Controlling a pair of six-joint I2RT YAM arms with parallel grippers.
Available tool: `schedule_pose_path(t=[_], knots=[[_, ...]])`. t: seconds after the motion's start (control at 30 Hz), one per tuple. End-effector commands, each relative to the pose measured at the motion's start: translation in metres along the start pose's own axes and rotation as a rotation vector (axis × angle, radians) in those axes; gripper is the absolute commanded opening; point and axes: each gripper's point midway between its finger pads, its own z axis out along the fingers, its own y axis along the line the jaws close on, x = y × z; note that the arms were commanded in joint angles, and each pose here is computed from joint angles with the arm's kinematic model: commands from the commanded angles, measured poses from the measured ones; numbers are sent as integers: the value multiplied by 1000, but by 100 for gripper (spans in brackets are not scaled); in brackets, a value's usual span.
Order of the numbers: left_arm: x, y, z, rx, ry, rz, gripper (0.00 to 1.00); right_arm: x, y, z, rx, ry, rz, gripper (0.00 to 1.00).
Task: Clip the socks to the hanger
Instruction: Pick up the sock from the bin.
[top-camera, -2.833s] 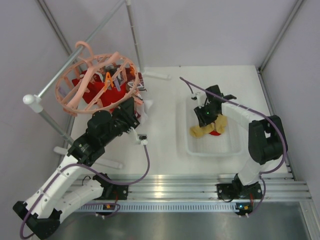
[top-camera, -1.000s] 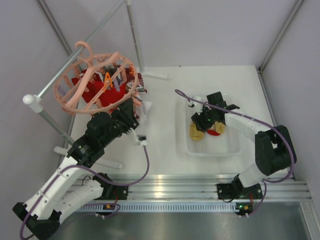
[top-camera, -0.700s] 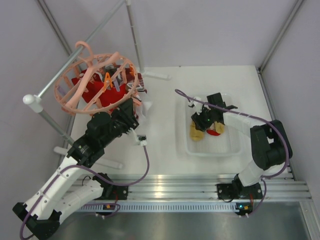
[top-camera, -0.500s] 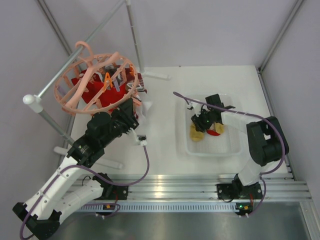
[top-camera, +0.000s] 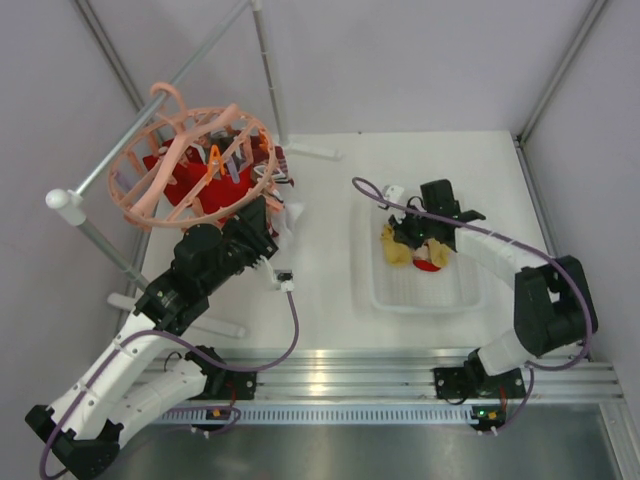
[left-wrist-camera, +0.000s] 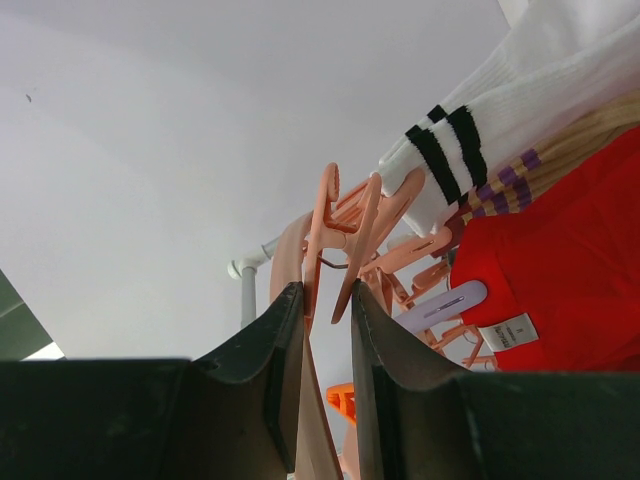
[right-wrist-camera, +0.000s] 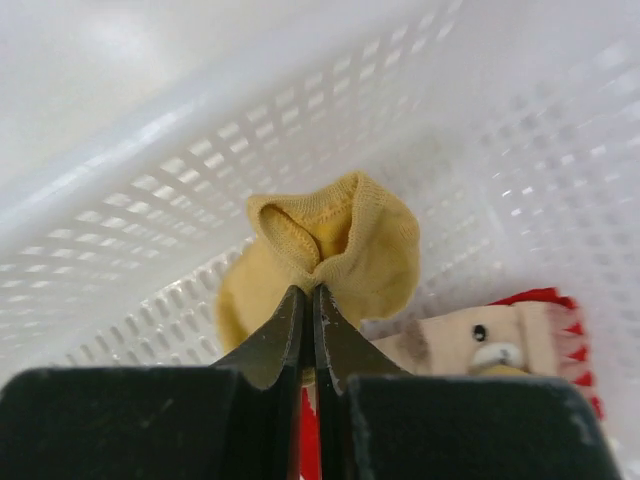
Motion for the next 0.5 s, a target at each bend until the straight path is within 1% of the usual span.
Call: schedule_pose_path(t=[0.0,0.13,0.27,0.33,0.4,0.47], knots=[[5,10,-2,-41,18,-11,0,-84,-19,-50,88,-271,-131,0],[3,10,-1,-50,14,-28,0,-141,-21,-88,94,-417,-191,0],[3,12,0,-77,13,-55,0,-190,0,-111,-16,-569,-165,0],[3,12,0,-85,14,-64,0,-214,13,-116,-46,-639,-195,0],[3,10,1,-83,15,-68,0,-230,35,-109,-103,-661,-206,0],[2,10,1,-83,14,-76,0,-246,46,-107,-123,-680,-218,0]])
